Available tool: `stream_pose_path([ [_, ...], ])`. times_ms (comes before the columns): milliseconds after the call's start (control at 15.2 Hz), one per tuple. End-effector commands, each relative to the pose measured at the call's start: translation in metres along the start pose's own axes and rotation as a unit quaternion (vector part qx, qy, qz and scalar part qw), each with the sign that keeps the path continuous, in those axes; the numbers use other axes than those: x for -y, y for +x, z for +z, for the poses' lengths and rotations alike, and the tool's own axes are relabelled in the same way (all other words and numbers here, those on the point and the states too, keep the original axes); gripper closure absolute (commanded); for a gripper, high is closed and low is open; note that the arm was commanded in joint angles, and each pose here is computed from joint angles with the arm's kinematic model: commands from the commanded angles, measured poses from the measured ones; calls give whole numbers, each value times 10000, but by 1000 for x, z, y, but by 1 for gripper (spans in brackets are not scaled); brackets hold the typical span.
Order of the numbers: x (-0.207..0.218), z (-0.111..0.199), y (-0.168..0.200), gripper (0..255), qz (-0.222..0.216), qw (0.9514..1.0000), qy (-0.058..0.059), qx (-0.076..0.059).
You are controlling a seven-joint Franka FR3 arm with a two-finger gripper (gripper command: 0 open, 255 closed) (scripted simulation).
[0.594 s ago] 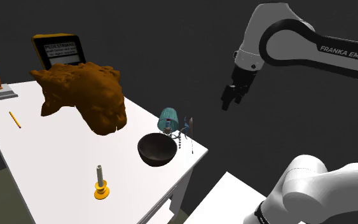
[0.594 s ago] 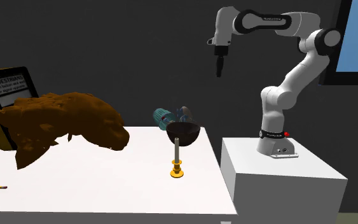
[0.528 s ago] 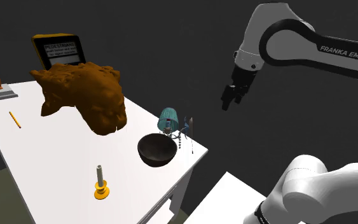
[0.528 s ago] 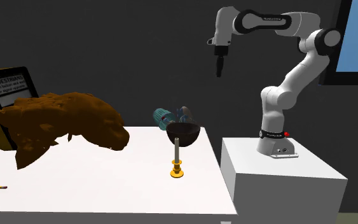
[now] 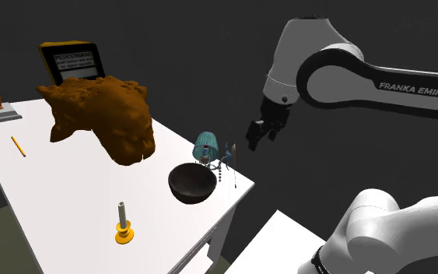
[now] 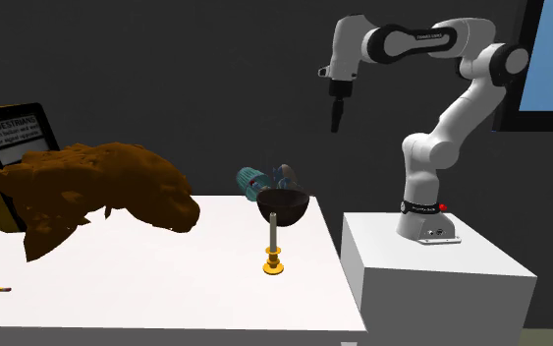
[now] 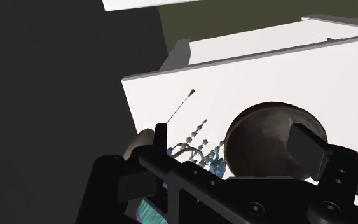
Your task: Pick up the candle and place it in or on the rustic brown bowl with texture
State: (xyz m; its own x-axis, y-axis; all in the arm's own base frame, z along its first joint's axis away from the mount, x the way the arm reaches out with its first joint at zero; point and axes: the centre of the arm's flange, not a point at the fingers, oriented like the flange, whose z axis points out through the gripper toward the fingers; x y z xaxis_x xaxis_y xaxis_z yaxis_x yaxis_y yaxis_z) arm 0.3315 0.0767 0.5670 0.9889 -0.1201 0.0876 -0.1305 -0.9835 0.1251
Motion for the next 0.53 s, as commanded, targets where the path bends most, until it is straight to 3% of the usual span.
stream_pose_path([
  [0,26,10,0,0,69,10000,-46,-55],
  [462,117,43,5,0,276,9991,-212,-235],
])
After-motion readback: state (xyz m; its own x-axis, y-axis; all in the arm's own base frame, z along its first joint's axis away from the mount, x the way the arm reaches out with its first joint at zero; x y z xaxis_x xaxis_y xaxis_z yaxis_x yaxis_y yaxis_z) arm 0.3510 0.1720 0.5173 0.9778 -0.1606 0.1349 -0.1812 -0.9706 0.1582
